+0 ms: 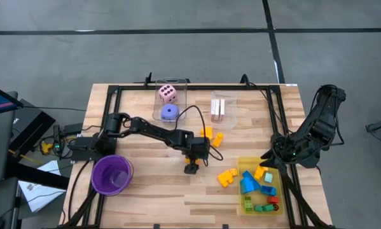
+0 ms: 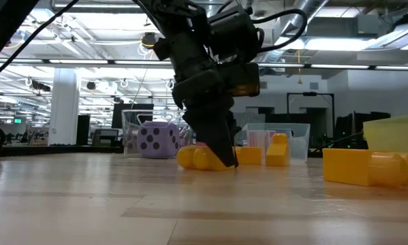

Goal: Pick & Place Toys
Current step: Put the yellow game piece into the bin

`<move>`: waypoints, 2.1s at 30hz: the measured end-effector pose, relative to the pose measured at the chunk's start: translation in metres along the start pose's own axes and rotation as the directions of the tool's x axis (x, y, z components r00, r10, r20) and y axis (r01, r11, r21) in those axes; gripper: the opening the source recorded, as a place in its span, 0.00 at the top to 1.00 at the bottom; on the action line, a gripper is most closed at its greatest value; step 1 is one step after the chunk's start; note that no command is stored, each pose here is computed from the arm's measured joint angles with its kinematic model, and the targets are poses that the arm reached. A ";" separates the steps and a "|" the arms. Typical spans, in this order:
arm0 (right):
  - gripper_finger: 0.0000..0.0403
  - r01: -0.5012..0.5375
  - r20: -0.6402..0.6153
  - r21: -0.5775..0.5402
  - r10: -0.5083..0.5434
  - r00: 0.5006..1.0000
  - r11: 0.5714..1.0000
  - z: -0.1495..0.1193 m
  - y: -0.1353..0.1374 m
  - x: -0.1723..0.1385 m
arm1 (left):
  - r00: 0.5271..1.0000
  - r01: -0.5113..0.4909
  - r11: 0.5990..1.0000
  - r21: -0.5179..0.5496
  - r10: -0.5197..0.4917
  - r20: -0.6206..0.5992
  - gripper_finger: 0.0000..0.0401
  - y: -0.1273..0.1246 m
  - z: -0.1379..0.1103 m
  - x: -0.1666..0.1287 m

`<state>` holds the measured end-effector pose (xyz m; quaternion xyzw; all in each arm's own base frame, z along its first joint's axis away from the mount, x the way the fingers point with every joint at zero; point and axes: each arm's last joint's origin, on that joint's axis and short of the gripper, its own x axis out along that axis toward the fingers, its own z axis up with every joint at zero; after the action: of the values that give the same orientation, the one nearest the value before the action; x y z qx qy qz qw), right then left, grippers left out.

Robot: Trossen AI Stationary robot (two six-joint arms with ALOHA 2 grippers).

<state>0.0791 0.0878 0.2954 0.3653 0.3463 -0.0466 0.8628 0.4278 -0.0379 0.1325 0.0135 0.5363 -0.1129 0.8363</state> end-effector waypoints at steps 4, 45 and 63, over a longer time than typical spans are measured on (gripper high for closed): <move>0.47 0.004 -0.001 -0.005 -0.004 1.000 1.000 0.000 0.000 0.000 | 0.999 -0.032 0.999 0.036 0.032 -0.007 0.19 0.000 -0.001 -0.002; 0.47 0.026 -0.004 -0.015 -0.026 1.000 1.000 -0.001 -0.002 0.000 | 0.996 0.012 0.834 0.551 0.038 -0.078 0.16 0.010 -0.020 -0.030; 0.47 0.031 0.002 -0.018 -0.031 1.000 0.999 -0.001 -0.003 0.001 | 0.995 -0.004 0.862 0.506 0.056 -0.088 0.22 0.000 -0.024 -0.025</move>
<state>0.0783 0.0864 0.2932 0.3521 0.3515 -0.0571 0.8656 0.3967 -0.0303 0.1447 0.2459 0.5286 -0.2356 0.7776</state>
